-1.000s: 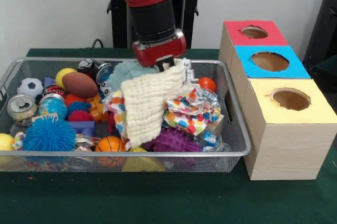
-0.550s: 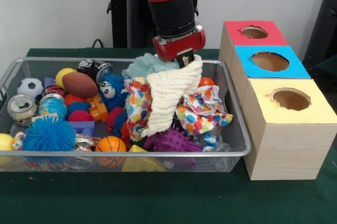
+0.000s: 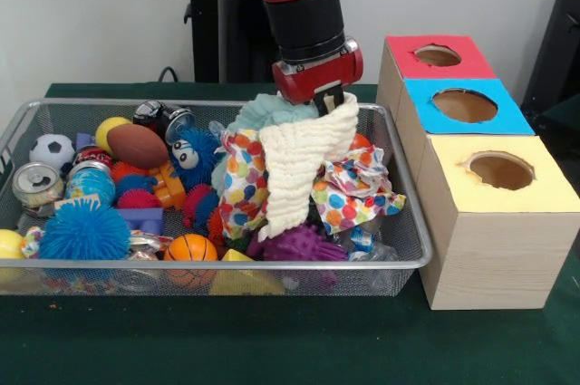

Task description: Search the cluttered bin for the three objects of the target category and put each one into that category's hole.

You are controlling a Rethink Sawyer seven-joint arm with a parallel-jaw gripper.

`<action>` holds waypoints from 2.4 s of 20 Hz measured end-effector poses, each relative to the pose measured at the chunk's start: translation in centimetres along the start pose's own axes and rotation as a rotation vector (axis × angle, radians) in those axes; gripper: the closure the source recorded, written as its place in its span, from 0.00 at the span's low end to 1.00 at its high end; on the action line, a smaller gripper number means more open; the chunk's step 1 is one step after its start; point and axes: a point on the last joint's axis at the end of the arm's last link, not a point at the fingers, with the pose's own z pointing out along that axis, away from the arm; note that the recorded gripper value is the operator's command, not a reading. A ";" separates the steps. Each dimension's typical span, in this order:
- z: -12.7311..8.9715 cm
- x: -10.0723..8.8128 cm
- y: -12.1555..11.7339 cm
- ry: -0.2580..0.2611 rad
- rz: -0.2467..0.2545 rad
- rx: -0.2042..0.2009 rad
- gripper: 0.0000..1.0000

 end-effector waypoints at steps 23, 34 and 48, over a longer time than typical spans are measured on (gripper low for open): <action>0.0 -0.1 3.9 0.006 0.041 -0.052 1.00; 0.0 -0.3 3.9 -0.014 0.044 -0.050 1.00; -0.3 0.4 2.6 -0.007 0.049 -0.020 1.00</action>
